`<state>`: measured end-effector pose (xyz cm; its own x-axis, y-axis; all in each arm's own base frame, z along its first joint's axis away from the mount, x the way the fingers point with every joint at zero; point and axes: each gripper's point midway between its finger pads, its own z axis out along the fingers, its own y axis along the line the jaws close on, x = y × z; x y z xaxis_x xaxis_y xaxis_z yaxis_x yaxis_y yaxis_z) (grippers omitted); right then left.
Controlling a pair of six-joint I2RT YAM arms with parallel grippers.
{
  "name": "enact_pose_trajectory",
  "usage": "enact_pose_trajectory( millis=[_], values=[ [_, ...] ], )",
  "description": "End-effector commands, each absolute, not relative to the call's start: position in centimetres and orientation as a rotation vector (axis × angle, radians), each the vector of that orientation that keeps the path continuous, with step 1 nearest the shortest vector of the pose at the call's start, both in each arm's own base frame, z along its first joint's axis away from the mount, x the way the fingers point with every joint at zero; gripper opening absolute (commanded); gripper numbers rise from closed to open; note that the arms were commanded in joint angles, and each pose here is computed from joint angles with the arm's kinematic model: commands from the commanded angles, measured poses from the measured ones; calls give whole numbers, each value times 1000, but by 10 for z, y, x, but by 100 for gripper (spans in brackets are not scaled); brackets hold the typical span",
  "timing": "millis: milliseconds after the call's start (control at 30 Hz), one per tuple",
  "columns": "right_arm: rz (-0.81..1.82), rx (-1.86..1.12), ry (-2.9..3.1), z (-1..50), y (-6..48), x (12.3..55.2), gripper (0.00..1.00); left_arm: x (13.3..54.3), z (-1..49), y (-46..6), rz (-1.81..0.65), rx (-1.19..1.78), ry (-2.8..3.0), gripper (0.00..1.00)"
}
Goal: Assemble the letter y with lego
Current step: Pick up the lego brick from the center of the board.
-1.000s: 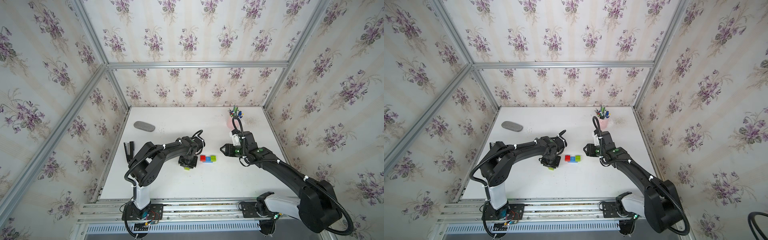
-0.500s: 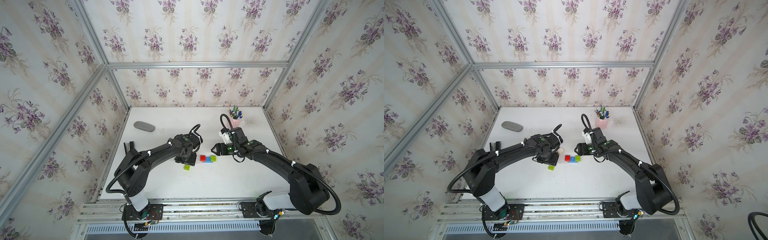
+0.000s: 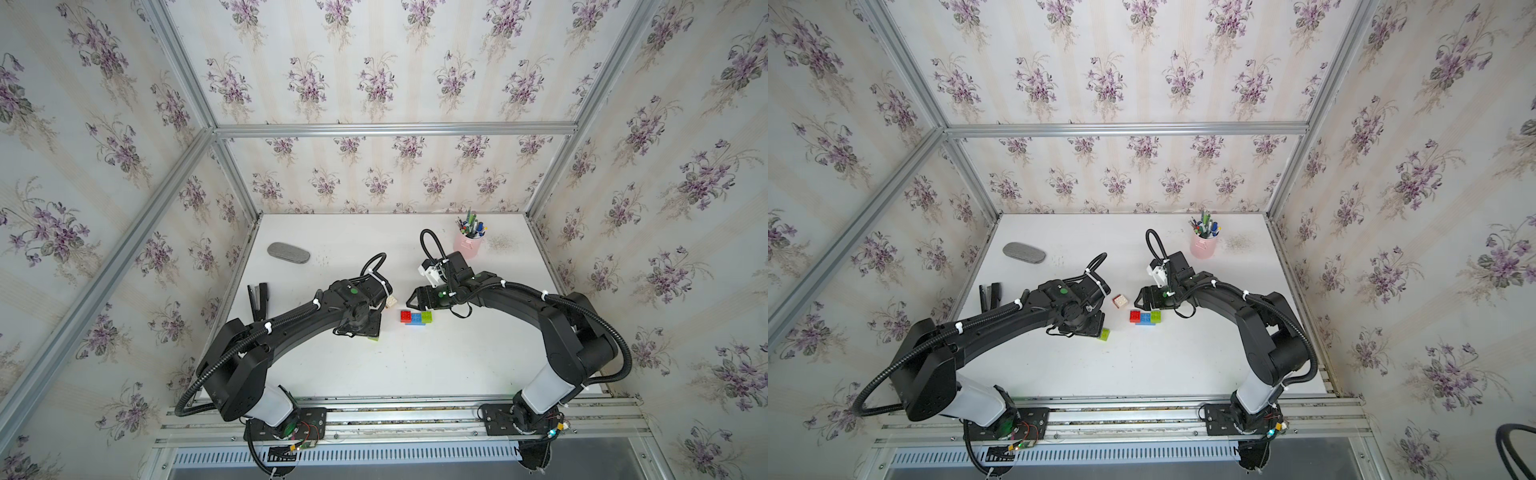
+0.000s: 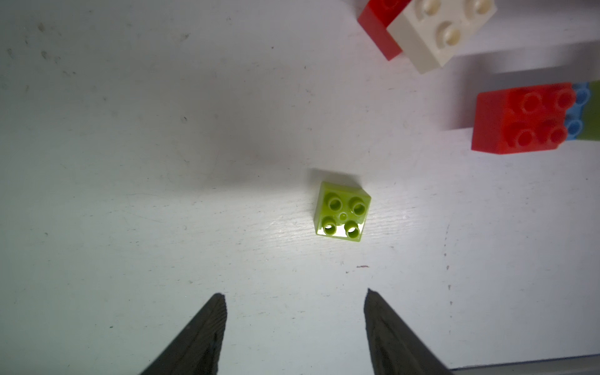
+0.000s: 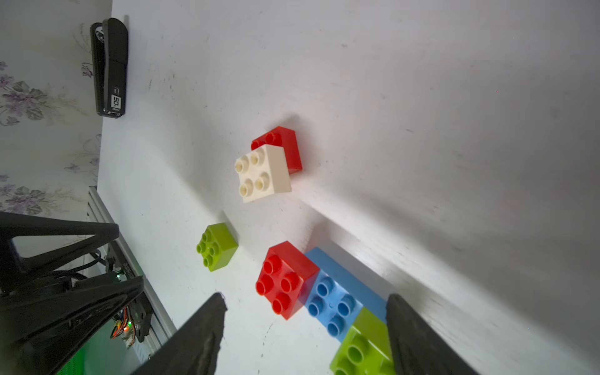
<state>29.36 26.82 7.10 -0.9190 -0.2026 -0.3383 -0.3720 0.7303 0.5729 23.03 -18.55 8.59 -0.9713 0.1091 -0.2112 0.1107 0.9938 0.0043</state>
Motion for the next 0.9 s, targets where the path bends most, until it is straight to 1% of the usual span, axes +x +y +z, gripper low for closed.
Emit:
enact_pose_trajectory(
  millis=[0,200,233,400,600,700,867],
  values=[
    [1058,-489,2665,72,278,289,79,235,87,-183,1,128,2906,69],
    [1074,-489,2710,60,276,276,79,236,83,-180,15,124,2918,69],
    [1083,-543,2714,60,286,264,79,236,81,-180,20,127,2922,69],
    [1048,-568,2753,54,283,250,78,235,79,-178,24,118,2927,69],
    [662,-633,2832,35,264,251,74,234,78,-175,22,100,2926,69],
    [538,-667,2828,33,262,250,70,234,78,-174,6,79,2913,69],
    [427,-725,2818,34,266,249,65,231,75,-171,-8,50,2911,69]
  ],
)
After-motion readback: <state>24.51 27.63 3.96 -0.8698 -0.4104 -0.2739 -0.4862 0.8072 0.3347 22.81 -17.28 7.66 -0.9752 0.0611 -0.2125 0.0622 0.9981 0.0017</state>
